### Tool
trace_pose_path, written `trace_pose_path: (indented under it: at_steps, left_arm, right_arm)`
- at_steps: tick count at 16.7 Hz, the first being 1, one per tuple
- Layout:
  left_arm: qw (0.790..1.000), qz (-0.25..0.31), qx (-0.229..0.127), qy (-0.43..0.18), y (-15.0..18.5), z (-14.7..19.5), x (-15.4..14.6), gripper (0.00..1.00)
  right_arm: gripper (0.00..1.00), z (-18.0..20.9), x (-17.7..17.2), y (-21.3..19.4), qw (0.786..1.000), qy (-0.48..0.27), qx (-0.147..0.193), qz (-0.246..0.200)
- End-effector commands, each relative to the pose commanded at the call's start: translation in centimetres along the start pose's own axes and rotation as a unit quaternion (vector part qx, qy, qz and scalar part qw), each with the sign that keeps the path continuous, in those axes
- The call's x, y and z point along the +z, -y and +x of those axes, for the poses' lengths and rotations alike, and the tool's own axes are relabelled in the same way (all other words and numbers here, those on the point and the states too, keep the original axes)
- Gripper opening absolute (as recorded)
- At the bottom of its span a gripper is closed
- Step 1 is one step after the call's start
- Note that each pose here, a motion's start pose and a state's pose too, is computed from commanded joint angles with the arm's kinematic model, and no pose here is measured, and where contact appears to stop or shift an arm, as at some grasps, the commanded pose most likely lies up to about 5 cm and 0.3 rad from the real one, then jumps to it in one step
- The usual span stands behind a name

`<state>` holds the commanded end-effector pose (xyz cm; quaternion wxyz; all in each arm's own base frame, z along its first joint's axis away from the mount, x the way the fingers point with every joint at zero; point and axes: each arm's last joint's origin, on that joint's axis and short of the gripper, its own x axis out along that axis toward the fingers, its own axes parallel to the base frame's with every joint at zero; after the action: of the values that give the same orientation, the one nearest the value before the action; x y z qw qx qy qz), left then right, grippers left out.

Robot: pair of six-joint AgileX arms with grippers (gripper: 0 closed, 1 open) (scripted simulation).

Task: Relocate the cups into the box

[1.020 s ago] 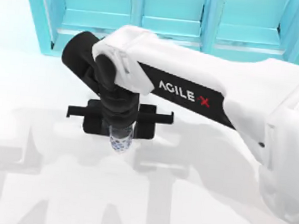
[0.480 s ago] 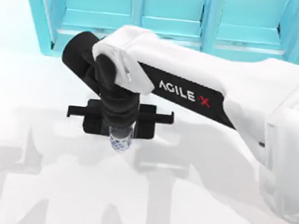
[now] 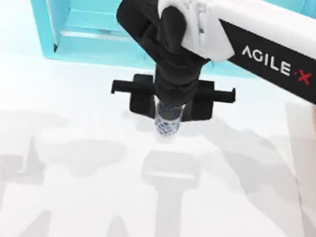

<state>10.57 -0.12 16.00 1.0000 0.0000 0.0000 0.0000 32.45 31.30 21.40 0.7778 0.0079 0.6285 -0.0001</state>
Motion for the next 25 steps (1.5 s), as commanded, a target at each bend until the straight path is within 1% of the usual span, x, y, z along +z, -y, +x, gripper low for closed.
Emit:
trace_pose_path:
  at_steps: [3, 9, 12, 13, 15, 17, 19, 22, 23, 25]
  left_arm:
    - [1.000, 0.000, 0.000, 0.000, 0.0, 0.0, 0.0, 1.00]
    - [1.000, 0.000, 0.000, 0.000, 0.0, 0.0, 0.0, 1.00]
    - [1.000, 0.000, 0.000, 0.000, 0.0, 0.0, 0.0, 1.00]
    - [1.000, 0.000, 0.000, 0.000, 0.0, 0.0, 0.0, 1.00]
    - [1.000, 0.000, 0.000, 0.000, 0.0, 0.0, 0.0, 1.00]
    - [1.000, 0.000, 0.000, 0.000, 0.0, 0.0, 0.0, 1.00]
    - [1.000, 0.000, 0.000, 0.000, 0.0, 0.0, 0.0, 1.00]
    - [1.000, 0.000, 0.000, 0.000, 0.0, 0.0, 0.0, 1.00]
    - [1.000, 0.000, 0.000, 0.000, 0.0, 0.0, 0.0, 1.00]
    - [1.000, 0.000, 0.000, 0.000, 0.0, 0.0, 0.0, 1.00]
  right_arm:
    - [0.00, -2.2, 0.1, 2.8, 1.000, -0.005, -0.004, -0.002]
    - [0.00, -2.4, 0.0, 3.0, 1.000, -0.005, -0.004, -0.003]
    - [0.00, -2.7, 1.3, 5.5, 1.000, -0.007, -0.003, -0.004]
    - [0.00, -2.9, 2.0, 7.1, 1.000, -0.008, -0.004, -0.003]
    - [0.00, -3.3, 3.7, 11.6, 1.000, -0.013, -0.005, -0.003]
    - [0.00, -3.7, 4.9, 17.6, 1.000, -0.020, -0.008, -0.002]
    - [0.00, -4.3, 5.2, 24.3, 1.000, -0.026, -0.011, -0.001]
    - [0.00, -5.6, 3.2, 33.4, 1.000, -0.028, -0.011, 0.000]
    - [0.00, -6.0, 2.2, 35.6, 1.000, -0.026, -0.011, 0.000]
    - [0.00, -6.8, 0.2, 38.7, 1.000, -0.019, -0.009, -0.001]
